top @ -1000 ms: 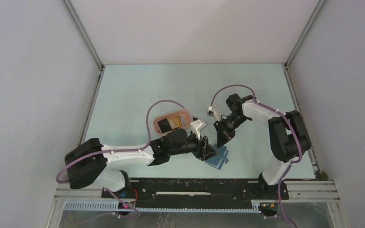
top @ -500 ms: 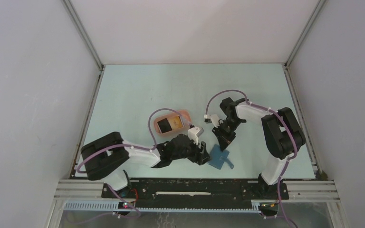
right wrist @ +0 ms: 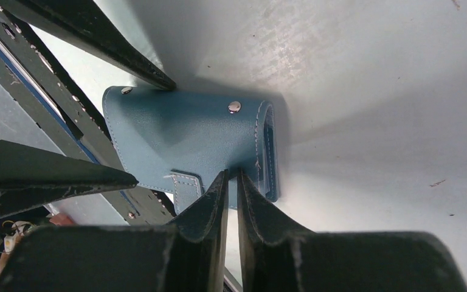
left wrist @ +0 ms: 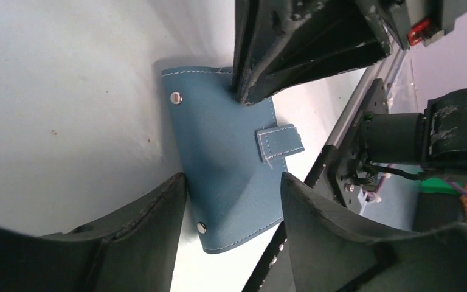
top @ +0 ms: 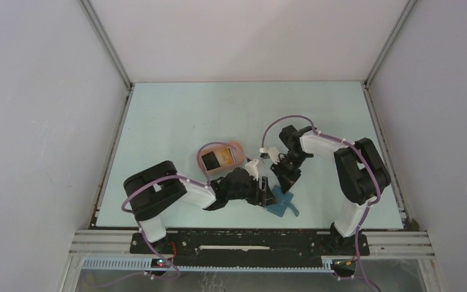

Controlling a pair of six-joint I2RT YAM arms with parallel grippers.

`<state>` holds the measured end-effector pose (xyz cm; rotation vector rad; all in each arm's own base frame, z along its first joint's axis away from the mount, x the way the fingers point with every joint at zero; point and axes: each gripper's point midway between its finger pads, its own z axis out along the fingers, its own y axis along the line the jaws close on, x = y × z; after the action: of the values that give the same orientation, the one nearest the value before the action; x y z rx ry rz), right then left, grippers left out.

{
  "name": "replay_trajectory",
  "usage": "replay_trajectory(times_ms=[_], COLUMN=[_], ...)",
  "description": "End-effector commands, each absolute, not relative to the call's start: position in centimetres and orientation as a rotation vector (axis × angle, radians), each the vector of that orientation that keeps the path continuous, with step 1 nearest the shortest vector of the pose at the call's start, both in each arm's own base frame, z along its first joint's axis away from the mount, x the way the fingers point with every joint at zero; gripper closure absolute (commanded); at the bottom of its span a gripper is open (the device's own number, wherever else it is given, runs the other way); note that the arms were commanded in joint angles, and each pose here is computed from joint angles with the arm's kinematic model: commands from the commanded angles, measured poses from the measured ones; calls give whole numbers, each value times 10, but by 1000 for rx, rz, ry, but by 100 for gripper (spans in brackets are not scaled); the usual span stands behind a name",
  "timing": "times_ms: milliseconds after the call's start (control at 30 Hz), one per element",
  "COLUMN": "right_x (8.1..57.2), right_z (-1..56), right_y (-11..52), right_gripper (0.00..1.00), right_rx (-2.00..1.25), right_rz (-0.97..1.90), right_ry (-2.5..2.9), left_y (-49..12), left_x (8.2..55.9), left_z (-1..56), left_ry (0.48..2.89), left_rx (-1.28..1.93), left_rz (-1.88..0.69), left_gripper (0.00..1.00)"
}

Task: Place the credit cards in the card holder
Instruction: Close the card holder at the center of the board.

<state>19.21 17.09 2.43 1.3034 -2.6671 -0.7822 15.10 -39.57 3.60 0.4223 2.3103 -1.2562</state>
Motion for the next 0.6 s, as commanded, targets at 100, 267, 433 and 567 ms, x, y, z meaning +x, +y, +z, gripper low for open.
replay_trajectory(times_ms=[100,267,433,567], right_x=[195,193,193,196], right_z=[10,9,9,13], right_y=[155,157,156,158], right_gripper=[81,81,81,81], right_rx=[1361,1370,1371,1378], right_rz=[-614,-612,-608,-627], right_ry=[-2665,-2656,-2655,-2676], left_y=[-395,-398,-397,-398], left_x=[135,135,139,143], left_z=[12,0,-8,-8], left_ry=[2492,2539,2555,2543], left_rx=[293,277,264,267], left_rz=[-1322,-1304,-1263,-1239], left_gripper=[48,63,79,92])
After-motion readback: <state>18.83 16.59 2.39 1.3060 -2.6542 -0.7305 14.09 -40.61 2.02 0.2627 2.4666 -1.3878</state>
